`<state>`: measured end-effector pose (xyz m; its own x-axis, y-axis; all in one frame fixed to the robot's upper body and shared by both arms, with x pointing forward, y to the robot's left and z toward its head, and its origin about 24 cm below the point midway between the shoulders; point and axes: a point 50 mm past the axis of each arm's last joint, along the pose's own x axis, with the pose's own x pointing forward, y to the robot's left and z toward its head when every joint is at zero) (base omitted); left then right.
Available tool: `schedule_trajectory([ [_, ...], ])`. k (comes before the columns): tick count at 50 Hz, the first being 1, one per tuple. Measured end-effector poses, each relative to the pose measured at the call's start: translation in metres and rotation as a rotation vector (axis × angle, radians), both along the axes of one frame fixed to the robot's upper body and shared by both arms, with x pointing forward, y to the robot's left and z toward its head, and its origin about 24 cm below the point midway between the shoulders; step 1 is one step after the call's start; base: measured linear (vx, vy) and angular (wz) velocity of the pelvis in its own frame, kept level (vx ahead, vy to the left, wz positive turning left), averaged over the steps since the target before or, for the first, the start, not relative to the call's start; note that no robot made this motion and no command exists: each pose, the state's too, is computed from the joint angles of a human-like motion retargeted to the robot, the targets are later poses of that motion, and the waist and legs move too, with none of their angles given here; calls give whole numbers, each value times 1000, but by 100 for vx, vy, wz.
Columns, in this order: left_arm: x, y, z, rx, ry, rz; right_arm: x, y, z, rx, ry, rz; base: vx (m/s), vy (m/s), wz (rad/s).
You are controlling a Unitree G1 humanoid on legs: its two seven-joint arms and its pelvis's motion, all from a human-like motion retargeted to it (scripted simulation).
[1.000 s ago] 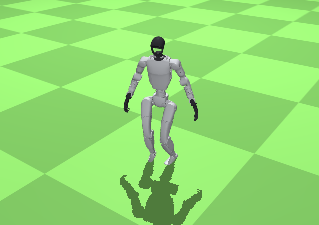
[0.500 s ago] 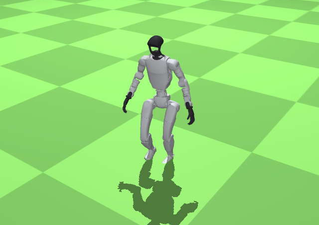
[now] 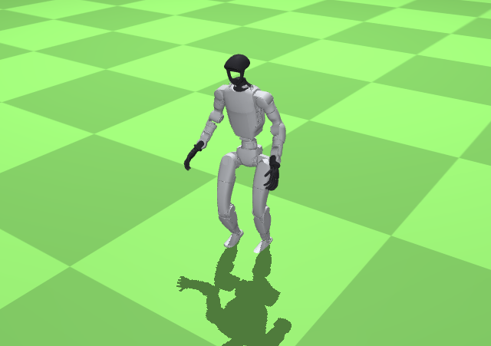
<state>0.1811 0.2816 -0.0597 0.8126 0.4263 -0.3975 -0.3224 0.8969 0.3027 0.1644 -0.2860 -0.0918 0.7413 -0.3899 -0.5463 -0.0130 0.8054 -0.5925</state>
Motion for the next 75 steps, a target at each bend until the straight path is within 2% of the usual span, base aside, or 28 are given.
schedule_trajectory([
  [28, -27, -14, -3, -52, 32, -105, 8, 1, 6, -73, -3, 100, 1, -3, -9],
  [45, 39, -33, 32, 25, -126, -262, 4, 30, -19, -44, 198, 310, 0, 0, 0],
  [56, 70, -54, 51, 30, -217, -338, 8, 50, -24, 3, 202, 348, 1, -3, -9],
  [66, 78, -74, 71, 19, -295, -480, 34, 40, 1, -6, 54, 311, 6, -8, -30],
  [75, 64, -75, 63, -11, -215, -600, 37, 30, 9, 13, 43, 299, 10, -9, -29],
])
